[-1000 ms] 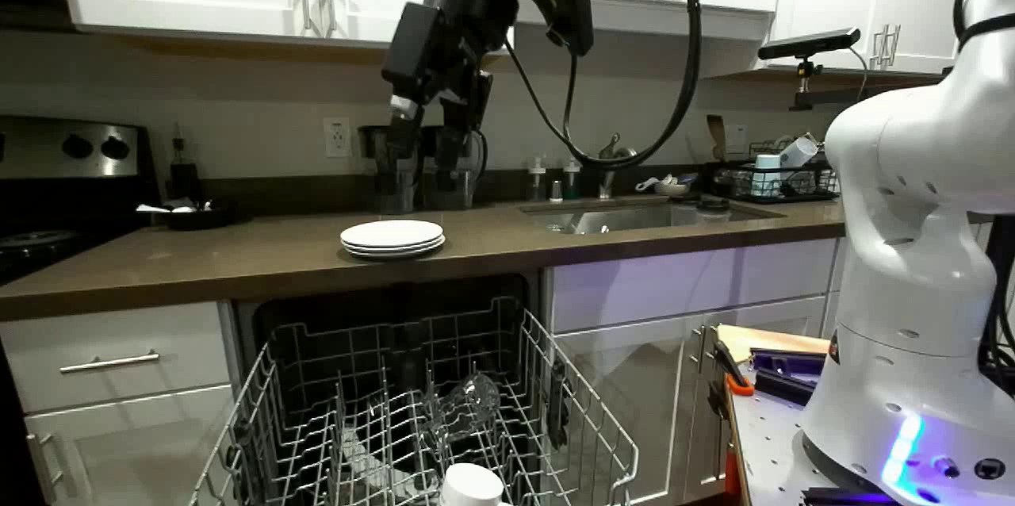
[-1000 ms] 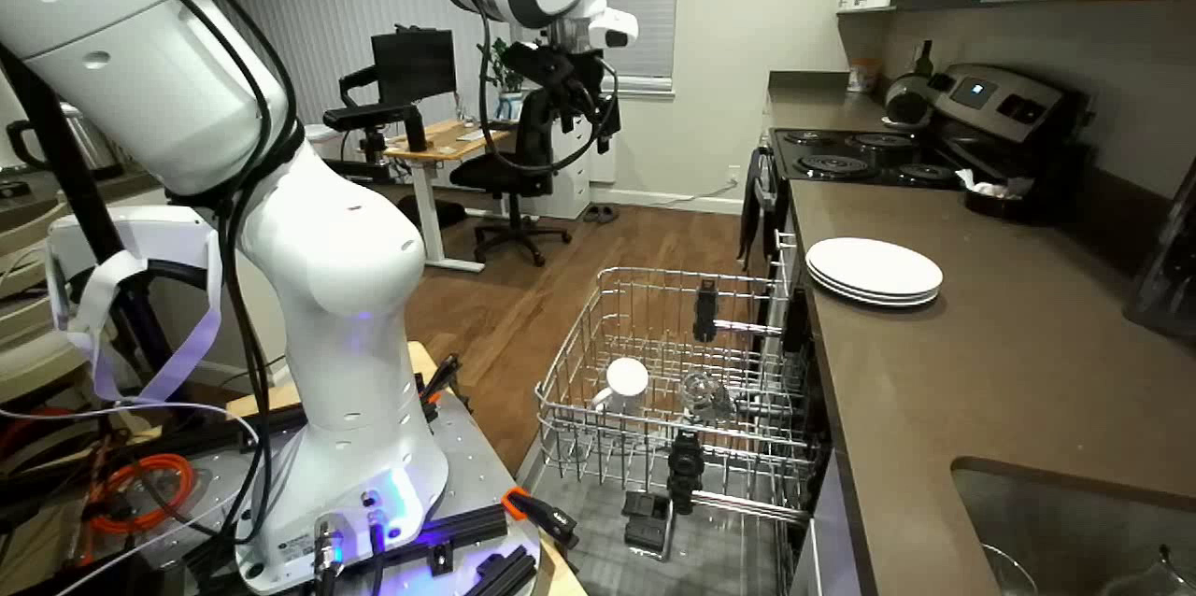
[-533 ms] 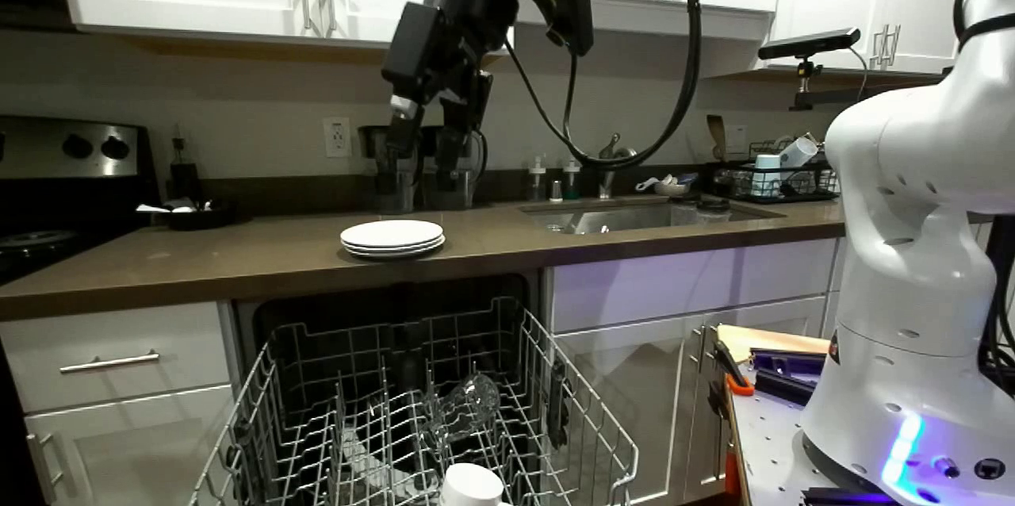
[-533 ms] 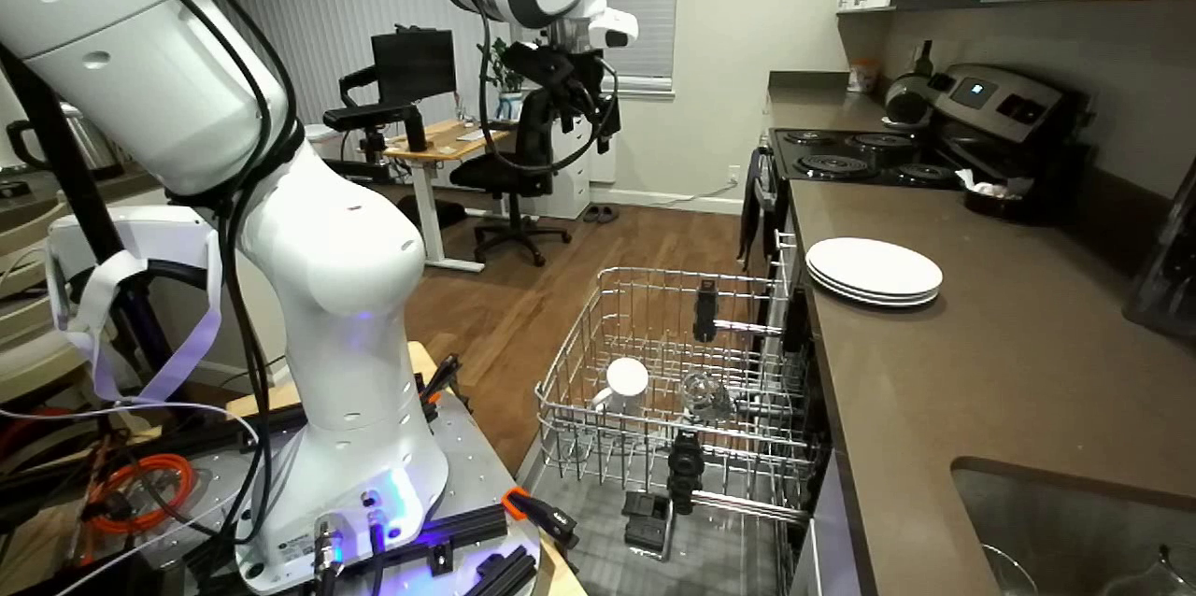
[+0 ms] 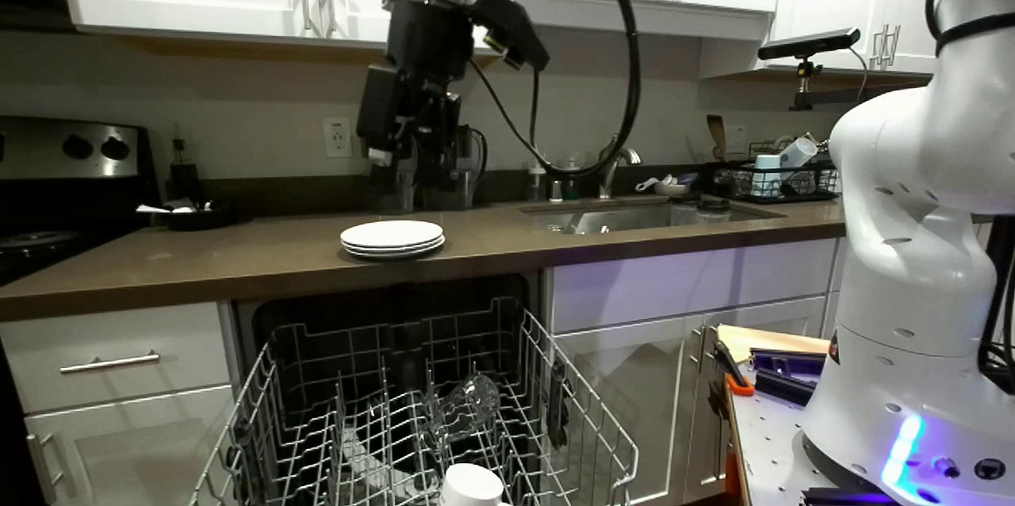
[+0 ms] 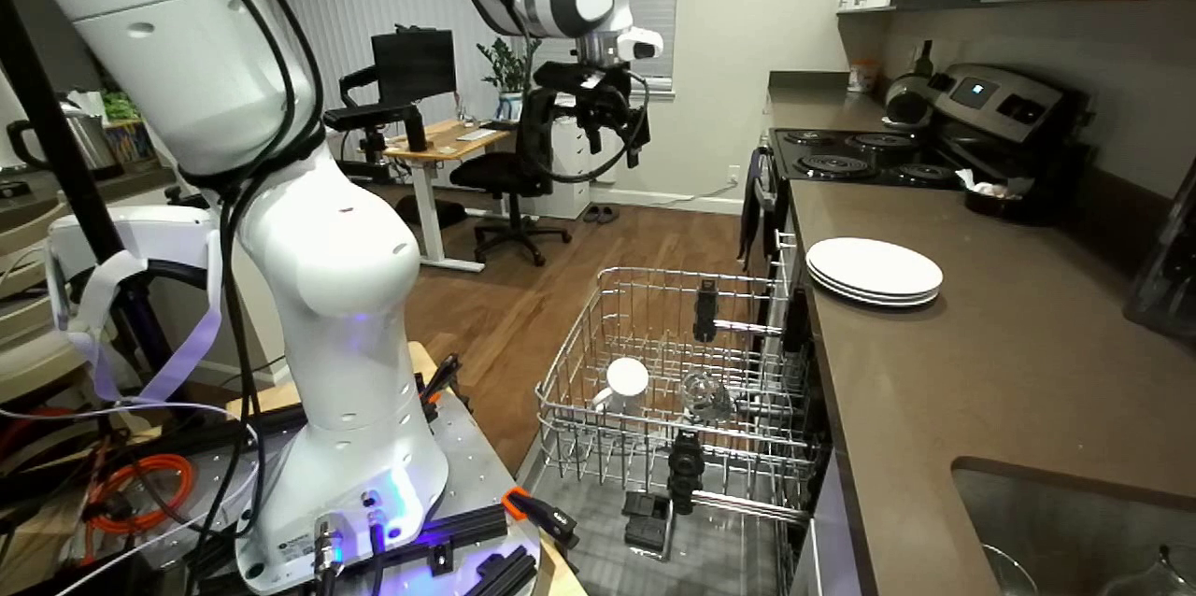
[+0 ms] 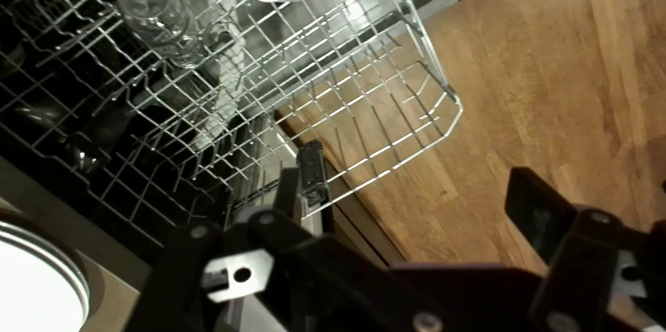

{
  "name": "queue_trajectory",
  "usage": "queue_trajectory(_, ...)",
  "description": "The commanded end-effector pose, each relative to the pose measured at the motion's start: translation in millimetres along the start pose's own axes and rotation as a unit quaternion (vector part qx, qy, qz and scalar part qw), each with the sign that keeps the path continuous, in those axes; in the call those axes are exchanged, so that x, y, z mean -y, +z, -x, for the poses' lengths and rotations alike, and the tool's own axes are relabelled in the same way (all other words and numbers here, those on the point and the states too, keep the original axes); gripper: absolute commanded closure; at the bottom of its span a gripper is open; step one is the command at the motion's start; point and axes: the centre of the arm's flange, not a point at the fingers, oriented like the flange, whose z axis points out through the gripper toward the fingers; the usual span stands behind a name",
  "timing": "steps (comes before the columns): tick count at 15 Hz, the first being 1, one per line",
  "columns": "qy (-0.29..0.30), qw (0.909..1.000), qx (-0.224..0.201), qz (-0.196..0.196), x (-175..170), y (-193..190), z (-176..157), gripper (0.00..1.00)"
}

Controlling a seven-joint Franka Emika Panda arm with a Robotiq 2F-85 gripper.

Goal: Take the two white plates one after the other and put them vertically in the dishwasher then move the glass bottle to the right

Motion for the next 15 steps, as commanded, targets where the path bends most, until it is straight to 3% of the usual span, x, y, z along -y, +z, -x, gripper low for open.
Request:
queue_trajectory(1,0.006,0.9953,0.042,0.087,3.4,26.4,-88.1,0.00)
queue_trajectory(4,0.016,0.9820,0.073,0.173,0.4,44.5,-123.2,0.00)
queue_trajectory(8,0.037,0.9540,0.126,0.269,-9.9,62.2,-161.1,0.00)
queue_trajectory(11,0.049,0.9392,0.161,0.299,-22.9,75.1,-181.9,0.00)
queue_trajectory(15,0.052,0.9369,0.163,0.305,-45.7,95.8,-207.2,0.00)
